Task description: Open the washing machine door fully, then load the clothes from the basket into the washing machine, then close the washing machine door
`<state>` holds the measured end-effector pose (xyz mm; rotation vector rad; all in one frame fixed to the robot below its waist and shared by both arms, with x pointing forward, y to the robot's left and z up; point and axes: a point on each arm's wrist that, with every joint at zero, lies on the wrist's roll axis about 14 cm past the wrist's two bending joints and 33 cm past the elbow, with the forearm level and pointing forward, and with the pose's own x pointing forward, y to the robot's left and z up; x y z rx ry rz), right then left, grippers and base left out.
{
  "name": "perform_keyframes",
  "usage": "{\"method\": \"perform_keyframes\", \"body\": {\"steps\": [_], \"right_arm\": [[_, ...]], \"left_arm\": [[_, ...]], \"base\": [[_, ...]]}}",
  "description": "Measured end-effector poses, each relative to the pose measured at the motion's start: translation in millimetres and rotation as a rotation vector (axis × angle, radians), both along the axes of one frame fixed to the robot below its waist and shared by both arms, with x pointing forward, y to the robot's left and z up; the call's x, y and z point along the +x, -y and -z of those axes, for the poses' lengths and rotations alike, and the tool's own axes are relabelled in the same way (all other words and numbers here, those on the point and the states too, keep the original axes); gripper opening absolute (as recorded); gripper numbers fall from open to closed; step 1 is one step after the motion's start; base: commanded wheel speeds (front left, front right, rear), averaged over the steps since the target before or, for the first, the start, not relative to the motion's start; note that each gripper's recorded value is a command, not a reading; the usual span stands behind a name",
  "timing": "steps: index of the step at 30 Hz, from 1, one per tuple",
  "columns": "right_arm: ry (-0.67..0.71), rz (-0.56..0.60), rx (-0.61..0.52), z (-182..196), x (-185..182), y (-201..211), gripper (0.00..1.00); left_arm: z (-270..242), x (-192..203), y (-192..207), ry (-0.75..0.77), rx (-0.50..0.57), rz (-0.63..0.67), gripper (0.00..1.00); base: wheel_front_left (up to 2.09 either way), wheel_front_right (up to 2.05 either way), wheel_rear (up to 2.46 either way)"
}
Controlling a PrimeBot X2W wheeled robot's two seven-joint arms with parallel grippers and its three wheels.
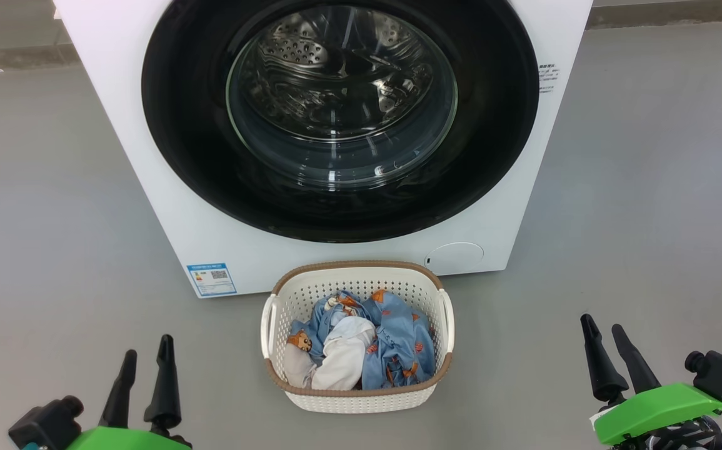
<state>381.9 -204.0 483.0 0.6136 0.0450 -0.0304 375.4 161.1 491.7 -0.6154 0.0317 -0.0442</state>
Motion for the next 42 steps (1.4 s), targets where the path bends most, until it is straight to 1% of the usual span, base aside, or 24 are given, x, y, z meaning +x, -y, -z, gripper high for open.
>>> {"method": "perform_keyframes", "body": {"steps": [20, 24, 30, 31, 38, 42], "right_arm": [[0.009, -0.058, -0.251, 3.9, -1.5, -8.0, 1.00], [0.025, -0.061, -0.278, -0.5, 1.9, -8.7, 1.00], [0.041, -0.071, -0.344, -3.3, 2.7, -8.6, 1.00], [0.047, -0.076, -0.372, -3.8, 2.4, -9.2, 1.00], [0.059, -0.101, -0.449, -4.6, 2.7, -13.1, 1.00], [0.069, -0.104, -0.467, -6.5, 2.9, -13.2, 1.00]], "left_arm": [[-0.7, 0.3, 11.0, 0.041, 0.225, 0.046, 1.00], [-0.6, 0.0, 14.1, 0.051, 0.252, 0.060, 1.00], [1.4, -1.0, 17.8, 0.060, 0.317, 0.077, 1.00], [2.5, -1.2, 18.9, 0.060, 0.341, 0.084, 1.00], [4.8, 1.5, 22.5, 0.066, 0.407, 0.103, 1.00], [10.5, 0.1, 22.9, 0.055, 0.428, 0.110, 1.00]], "base": [[0.00, 0.00, 0.00], [0.00, 0.00, 0.00], [0.00, 0.00, 0.00], [0.00, 0.00, 0.00], [0.00, 0.00, 0.00], [0.00, 0.00, 0.00]]}}
